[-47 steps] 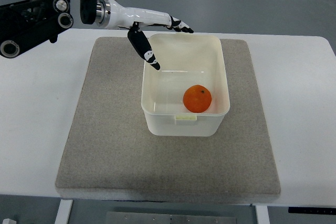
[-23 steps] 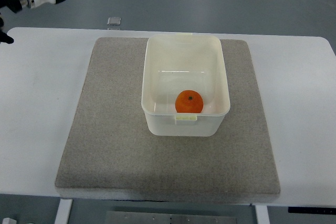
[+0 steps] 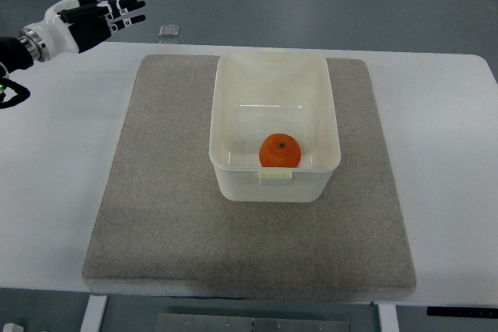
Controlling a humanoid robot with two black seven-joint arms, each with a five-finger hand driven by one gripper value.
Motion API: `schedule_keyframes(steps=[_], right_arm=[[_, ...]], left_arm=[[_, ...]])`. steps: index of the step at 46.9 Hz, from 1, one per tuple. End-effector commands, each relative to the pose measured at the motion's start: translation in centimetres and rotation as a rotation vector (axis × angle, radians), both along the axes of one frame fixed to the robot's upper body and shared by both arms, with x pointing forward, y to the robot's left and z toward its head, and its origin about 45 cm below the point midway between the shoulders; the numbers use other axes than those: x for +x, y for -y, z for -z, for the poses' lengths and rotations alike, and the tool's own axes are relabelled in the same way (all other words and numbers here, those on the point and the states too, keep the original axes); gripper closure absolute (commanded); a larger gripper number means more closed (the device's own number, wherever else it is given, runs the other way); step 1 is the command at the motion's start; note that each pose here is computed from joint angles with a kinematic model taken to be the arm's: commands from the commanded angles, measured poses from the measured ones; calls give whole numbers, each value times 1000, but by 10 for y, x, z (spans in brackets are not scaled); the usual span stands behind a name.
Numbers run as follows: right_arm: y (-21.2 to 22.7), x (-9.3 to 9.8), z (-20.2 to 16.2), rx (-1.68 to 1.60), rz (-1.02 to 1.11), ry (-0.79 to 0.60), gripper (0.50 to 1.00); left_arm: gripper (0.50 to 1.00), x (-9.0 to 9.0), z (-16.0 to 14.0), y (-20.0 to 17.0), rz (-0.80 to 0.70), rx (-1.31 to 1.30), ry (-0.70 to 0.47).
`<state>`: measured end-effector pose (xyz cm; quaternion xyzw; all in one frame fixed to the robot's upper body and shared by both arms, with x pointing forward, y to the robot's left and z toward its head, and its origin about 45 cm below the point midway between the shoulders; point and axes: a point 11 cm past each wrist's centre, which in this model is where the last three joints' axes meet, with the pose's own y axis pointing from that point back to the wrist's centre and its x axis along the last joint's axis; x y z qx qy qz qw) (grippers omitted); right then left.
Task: Put orange in box with left hand
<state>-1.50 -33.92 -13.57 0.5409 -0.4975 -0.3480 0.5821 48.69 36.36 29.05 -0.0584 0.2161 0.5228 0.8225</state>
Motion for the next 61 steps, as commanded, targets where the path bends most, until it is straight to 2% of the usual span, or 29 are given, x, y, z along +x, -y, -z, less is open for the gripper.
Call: schedule_keyframes(steps=[1, 9, 30, 61], right_arm=[[0, 0, 0, 0, 0, 0, 568], [0, 0, 0, 0, 0, 0, 568], [0, 0, 0, 0, 0, 0, 568], [0, -2, 0, -5, -3, 0, 568]], left_arm=[[506, -1, 6, -2, -17, -60, -34], [506, -4, 13, -3, -41, -163, -55], [506, -8, 21, -5, -70, -238, -48], [504, -11, 25, -13, -88, -239, -56]])
